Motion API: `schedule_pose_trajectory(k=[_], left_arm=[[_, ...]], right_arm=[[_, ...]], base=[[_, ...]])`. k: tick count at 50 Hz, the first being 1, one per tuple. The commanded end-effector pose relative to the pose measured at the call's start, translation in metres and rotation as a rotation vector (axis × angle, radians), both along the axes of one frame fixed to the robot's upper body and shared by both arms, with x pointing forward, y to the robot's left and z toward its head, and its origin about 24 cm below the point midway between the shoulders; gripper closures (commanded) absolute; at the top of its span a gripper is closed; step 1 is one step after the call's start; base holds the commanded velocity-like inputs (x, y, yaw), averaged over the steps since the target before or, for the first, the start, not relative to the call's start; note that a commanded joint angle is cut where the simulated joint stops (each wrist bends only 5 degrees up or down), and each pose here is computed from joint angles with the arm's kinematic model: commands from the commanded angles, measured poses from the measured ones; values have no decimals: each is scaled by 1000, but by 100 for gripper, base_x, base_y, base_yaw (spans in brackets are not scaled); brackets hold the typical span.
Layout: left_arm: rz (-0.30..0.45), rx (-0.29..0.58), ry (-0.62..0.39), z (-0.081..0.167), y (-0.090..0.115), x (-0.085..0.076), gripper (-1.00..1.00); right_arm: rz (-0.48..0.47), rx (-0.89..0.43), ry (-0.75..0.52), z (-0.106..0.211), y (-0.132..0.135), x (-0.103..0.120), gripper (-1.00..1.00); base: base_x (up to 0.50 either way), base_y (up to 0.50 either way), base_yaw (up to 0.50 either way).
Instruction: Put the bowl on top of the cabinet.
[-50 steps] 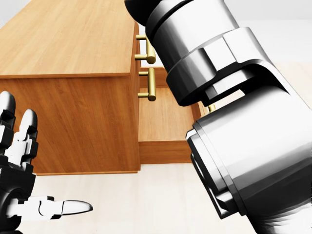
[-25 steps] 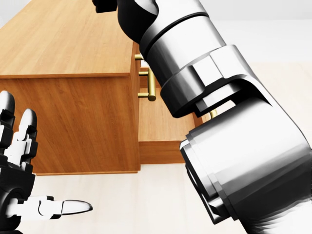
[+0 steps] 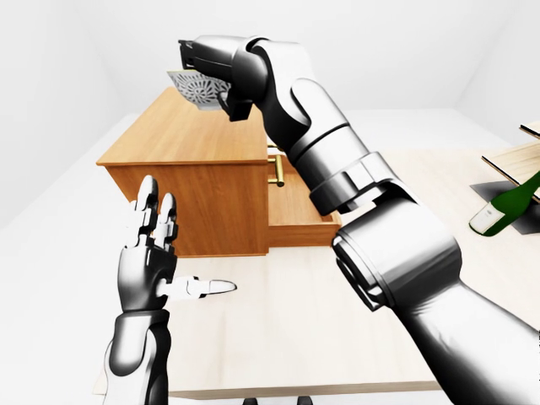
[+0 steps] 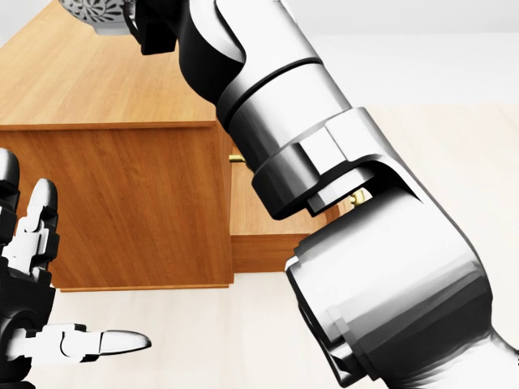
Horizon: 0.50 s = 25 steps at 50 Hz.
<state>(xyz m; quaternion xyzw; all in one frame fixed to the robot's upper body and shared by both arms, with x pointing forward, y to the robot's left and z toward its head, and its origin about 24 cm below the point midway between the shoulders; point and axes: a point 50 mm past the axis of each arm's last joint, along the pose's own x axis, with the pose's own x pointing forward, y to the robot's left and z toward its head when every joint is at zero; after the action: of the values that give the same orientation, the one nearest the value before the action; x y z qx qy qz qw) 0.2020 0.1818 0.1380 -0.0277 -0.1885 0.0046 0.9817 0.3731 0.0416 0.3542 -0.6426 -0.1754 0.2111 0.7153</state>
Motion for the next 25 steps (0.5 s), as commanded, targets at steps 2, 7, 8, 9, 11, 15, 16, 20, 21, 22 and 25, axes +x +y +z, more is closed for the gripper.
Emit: schedule_pose_trajectory(k=[2, 7, 8, 9, 11, 15, 16, 20, 21, 22, 25], left_arm=[[-1, 1, 0, 0, 0, -1, -100], [0, 0, -4, 1, 0, -1, -100], [0, 0, -4, 1, 0, -1, -100], [-2, 1, -2, 1, 0, -1, -100], [-3, 2, -1, 0, -1, -2, -100], [-4, 3, 4, -1, -1, -1, -100], [-4, 3, 5, -1, -2, -1, -100], [-4, 2, 5, -1, -1, -1, -100], [-4, 2, 4, -1, -1, -1, -100], [-4, 1, 7, -1, -1, -1, -100], [-5, 2, 6, -1, -2, -1, -100]], right_arm=[[51, 60, 8, -1, 7, -4, 100], [66, 65, 14, -5, 9, -6, 100], [68, 63, 14, -6, 10, -6, 100], [73, 65, 19, -8, 10, -6, 100], [74, 65, 20, -10, 10, -6, 100], [86, 70, 27, -13, 12, -7, 100], [92, 71, 27, -14, 13, -8, 100], [111, 72, 33, -18, 16, -11, 100], [116, 72, 35, -19, 17, -11, 100], [119, 70, 37, -21, 17, -12, 100], [121, 67, 41, -22, 18, -12, 100]], base=[[0, 0, 0], [0, 0, 0], [0, 0, 0], [0, 0, 0], [0, 0, 0], [0, 0, 0], [0, 0, 0], [0, 0, 0], [0, 0, 0], [0, 0, 0], [0, 0, 0]])
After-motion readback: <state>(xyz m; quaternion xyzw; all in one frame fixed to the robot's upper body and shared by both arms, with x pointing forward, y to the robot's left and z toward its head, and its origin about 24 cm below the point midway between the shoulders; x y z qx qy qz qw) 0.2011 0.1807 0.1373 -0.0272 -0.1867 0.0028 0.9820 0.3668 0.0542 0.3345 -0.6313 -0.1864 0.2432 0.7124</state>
